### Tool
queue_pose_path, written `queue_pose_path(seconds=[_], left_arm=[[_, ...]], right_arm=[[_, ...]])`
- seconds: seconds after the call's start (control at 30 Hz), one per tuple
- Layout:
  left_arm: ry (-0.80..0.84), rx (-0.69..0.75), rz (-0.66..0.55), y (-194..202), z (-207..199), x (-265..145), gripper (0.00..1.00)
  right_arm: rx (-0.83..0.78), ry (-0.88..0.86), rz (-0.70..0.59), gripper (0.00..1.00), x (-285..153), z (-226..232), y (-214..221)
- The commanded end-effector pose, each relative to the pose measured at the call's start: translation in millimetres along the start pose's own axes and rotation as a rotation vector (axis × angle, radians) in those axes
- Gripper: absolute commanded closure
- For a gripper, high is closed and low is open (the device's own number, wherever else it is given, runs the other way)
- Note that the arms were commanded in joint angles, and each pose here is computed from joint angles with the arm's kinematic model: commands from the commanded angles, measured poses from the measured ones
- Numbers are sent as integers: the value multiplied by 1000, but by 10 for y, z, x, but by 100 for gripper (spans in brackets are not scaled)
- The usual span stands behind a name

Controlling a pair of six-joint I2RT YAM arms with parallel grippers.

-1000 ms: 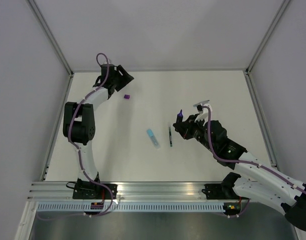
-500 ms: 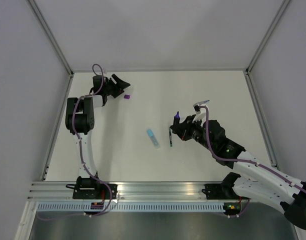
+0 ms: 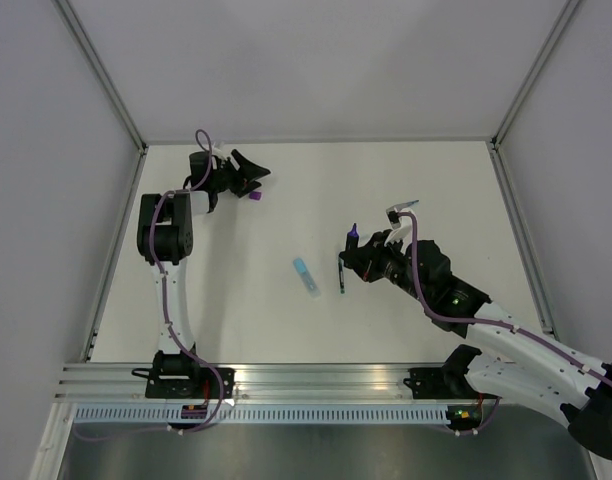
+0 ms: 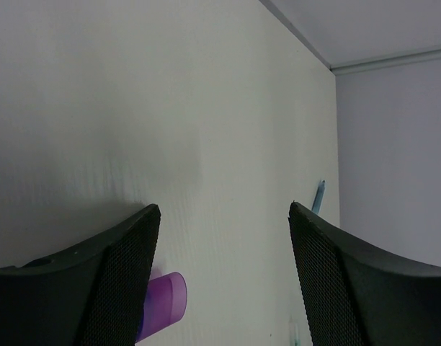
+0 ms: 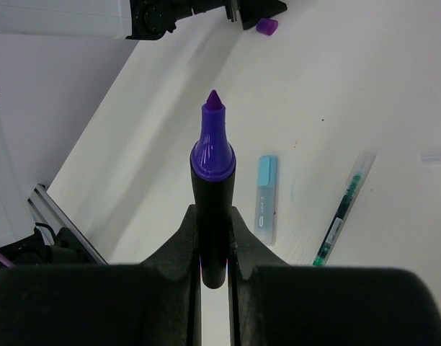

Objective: Insert the pens into the pen caps

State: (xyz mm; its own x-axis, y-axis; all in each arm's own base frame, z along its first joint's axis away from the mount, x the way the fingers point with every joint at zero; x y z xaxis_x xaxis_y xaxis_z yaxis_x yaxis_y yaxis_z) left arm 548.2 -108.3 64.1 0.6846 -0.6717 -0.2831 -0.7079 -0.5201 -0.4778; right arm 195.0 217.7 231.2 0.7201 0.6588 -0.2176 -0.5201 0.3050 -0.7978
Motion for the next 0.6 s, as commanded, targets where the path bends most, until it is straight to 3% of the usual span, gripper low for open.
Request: queue_pose_path(seconds=[0.0,0.37,0.57], left_arm=[[29,23,101,205,-78,-111,23],[118,64,275,611,-310,-431,26],[123,66,308,815,-379,-577,26]], right_arm=[[3,-35,-30,100,-38,78,-72],[-8,-20,-33,100,-40,59,-86],[-13,-13,-29,100,-41,56,-86]])
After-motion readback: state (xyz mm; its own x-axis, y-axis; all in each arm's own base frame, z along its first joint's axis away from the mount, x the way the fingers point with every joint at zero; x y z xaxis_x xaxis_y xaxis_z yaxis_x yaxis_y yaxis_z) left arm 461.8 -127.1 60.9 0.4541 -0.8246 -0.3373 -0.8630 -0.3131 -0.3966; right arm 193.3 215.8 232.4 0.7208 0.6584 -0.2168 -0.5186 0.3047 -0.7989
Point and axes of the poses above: each gripper's point midway between its finger pads, its own x axis out along the fingers, its own z axis along the line the jaws close on, y = z × x, the point moved 5 cm from there along -x, back along the fingers, and after that the axes turned 4 degrees about x, right-handed, at the moved point
